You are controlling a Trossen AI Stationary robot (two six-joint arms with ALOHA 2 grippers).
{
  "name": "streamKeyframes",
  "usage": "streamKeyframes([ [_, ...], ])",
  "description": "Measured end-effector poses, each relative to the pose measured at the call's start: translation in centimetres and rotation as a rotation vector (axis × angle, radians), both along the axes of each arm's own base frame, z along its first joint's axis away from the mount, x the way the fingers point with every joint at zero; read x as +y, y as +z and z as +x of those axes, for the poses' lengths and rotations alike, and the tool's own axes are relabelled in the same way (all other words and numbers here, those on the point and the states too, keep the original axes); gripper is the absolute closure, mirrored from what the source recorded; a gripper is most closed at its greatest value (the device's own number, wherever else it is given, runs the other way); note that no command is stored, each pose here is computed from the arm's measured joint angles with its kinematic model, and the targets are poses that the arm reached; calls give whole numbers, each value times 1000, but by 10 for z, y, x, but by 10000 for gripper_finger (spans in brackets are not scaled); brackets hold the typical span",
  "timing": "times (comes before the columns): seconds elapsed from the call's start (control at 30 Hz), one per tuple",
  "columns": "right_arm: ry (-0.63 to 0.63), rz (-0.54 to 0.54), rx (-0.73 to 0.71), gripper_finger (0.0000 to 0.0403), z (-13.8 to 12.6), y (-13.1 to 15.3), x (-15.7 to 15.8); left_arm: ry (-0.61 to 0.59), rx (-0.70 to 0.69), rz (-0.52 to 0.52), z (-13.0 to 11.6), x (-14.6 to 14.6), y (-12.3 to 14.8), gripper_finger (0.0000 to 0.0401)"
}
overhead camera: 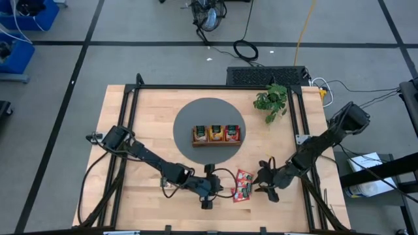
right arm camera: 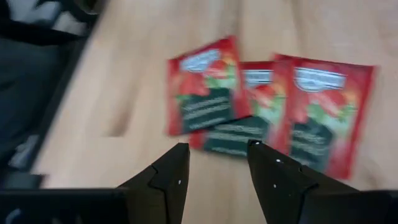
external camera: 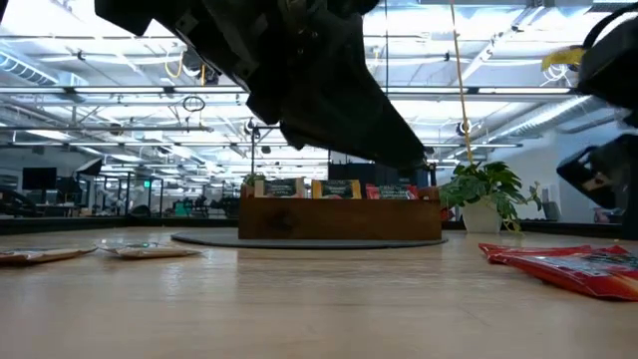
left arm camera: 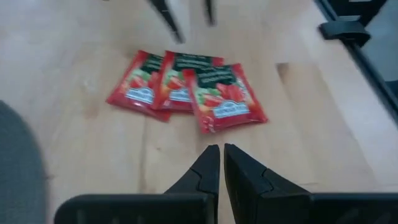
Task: Pick & Place Tea
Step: Put the red tea bag into the right section of the wooden organizer
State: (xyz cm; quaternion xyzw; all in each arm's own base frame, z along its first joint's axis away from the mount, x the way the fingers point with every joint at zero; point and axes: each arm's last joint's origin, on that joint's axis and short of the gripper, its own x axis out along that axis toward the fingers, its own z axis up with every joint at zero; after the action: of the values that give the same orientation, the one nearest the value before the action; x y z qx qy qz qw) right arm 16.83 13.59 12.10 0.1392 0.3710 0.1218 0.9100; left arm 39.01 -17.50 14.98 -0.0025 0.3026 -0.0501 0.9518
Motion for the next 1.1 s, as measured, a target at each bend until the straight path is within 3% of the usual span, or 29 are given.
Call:
streamKeyframes([
  [0.47,-129,-41,112,248,6,-11,-19,1,24,-34,-1,0,-1,371],
  [1.1,-163,10,143,248,8,-11,-22,6,59,-24,-3,1,-4,370],
])
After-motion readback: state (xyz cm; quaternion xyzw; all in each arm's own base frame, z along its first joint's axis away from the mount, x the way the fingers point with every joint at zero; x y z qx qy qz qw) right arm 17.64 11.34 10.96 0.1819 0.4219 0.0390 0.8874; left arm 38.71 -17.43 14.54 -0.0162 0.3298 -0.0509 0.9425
